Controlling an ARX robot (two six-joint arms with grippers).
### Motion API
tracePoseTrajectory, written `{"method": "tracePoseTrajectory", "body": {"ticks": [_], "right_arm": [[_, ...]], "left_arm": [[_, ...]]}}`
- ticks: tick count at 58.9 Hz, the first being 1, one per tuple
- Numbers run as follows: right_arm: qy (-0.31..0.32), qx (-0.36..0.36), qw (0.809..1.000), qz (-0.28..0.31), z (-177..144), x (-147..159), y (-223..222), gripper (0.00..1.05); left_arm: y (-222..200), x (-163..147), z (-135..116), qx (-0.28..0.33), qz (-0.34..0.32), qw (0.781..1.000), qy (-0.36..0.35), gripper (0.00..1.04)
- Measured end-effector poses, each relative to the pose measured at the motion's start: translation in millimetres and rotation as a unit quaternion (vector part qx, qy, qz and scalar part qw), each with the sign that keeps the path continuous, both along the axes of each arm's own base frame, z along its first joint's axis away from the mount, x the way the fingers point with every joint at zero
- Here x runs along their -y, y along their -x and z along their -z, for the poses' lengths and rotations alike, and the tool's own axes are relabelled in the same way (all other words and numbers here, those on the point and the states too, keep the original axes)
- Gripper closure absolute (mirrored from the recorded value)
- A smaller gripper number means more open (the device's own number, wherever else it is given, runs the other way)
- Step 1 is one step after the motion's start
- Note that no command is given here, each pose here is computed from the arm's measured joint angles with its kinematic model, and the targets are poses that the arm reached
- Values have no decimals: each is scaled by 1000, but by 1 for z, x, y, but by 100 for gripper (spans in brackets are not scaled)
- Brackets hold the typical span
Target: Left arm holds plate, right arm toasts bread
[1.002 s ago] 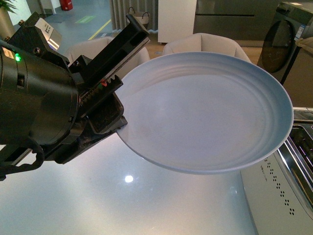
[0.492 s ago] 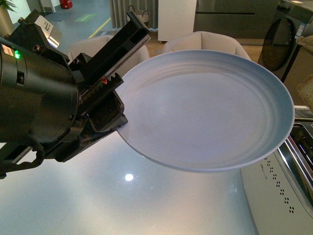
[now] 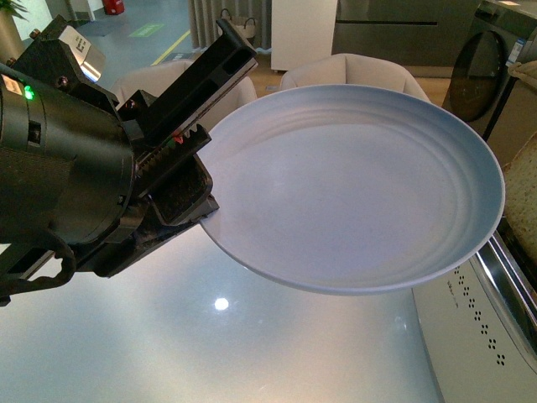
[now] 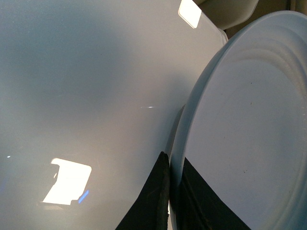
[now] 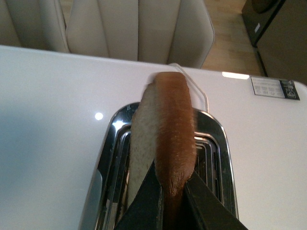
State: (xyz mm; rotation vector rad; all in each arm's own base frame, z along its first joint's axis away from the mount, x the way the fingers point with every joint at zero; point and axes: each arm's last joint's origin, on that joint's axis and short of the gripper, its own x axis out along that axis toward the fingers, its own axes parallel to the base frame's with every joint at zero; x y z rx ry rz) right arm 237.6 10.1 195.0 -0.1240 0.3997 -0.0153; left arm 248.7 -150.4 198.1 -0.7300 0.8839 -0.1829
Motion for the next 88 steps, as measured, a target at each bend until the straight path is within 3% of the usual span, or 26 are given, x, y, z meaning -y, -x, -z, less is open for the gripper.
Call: {"method": "tracePoseTrajectory", "body": {"ticks": [63, 88], "right_arm": [[25, -31, 999, 2, 11, -7, 28, 101], [6, -62, 998, 2, 47, -8, 22, 98]], "left_arm": [[0, 0, 0, 0, 0, 1000, 0, 101], [0, 0, 0, 0, 0, 1000, 0, 101]]}}
